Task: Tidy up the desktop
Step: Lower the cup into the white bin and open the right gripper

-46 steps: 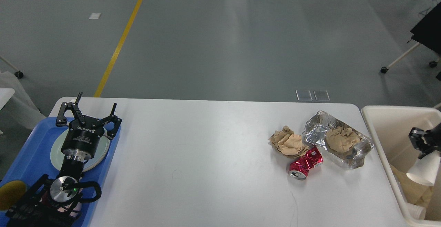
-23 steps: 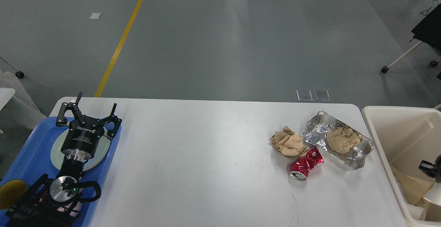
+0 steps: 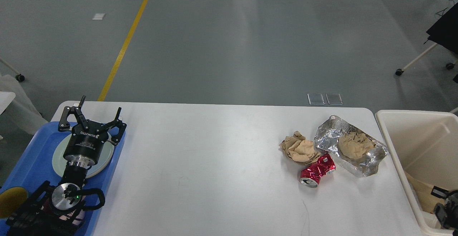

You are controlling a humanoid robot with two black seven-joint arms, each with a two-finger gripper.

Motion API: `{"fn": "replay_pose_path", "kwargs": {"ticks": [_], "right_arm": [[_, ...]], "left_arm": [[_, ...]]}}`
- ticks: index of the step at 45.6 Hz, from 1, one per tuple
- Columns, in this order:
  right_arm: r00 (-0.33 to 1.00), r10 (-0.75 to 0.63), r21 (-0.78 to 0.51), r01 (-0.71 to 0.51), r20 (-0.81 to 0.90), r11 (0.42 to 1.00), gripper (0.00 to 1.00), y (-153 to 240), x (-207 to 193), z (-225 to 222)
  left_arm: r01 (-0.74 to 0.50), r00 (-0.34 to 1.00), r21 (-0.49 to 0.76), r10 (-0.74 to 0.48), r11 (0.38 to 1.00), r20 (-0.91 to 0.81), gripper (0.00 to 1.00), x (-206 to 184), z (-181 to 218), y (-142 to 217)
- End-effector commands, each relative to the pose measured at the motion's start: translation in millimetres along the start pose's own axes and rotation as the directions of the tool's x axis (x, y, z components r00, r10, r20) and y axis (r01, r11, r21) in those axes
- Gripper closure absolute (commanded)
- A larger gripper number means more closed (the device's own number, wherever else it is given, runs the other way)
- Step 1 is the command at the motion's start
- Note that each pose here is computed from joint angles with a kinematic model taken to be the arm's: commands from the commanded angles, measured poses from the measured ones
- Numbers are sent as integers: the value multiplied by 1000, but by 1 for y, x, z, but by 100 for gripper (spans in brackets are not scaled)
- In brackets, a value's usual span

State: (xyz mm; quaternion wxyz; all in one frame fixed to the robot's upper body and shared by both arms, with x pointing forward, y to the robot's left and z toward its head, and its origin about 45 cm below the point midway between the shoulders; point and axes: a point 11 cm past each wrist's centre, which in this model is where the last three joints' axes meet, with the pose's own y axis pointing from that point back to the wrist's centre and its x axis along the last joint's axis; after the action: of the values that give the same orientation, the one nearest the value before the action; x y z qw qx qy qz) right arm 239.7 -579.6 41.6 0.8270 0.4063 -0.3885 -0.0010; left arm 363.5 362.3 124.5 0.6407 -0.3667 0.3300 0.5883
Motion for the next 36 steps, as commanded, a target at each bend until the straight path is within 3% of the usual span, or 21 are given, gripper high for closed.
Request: {"fn": "replay_pose_path", "kwargs": {"ticks": [1, 3, 4, 26, 36], "right_arm": [[1000, 26, -2, -26, 10, 1000, 22, 0, 6, 1], [1000, 29, 0, -29, 11, 1000, 2, 0, 6, -1], [999, 31, 2, -31, 12, 1000, 0, 1, 6, -2], [998, 31, 13, -32, 45, 999, 0, 2, 18, -7], [993, -49, 27, 46, 106, 999, 0, 8, 34, -8]], "left_arm": [[0, 1000, 0, 0, 1000, 0, 3, 0, 0, 0], [0, 1000, 0, 0, 1000, 0, 3, 0, 0, 0], [0, 1000, 0, 0, 1000, 0, 3, 0, 0, 0], [0, 1000, -1, 0, 1000, 0, 3, 0, 0, 0], [0, 1000, -1, 0, 1000, 0, 3, 0, 0, 0]]}}
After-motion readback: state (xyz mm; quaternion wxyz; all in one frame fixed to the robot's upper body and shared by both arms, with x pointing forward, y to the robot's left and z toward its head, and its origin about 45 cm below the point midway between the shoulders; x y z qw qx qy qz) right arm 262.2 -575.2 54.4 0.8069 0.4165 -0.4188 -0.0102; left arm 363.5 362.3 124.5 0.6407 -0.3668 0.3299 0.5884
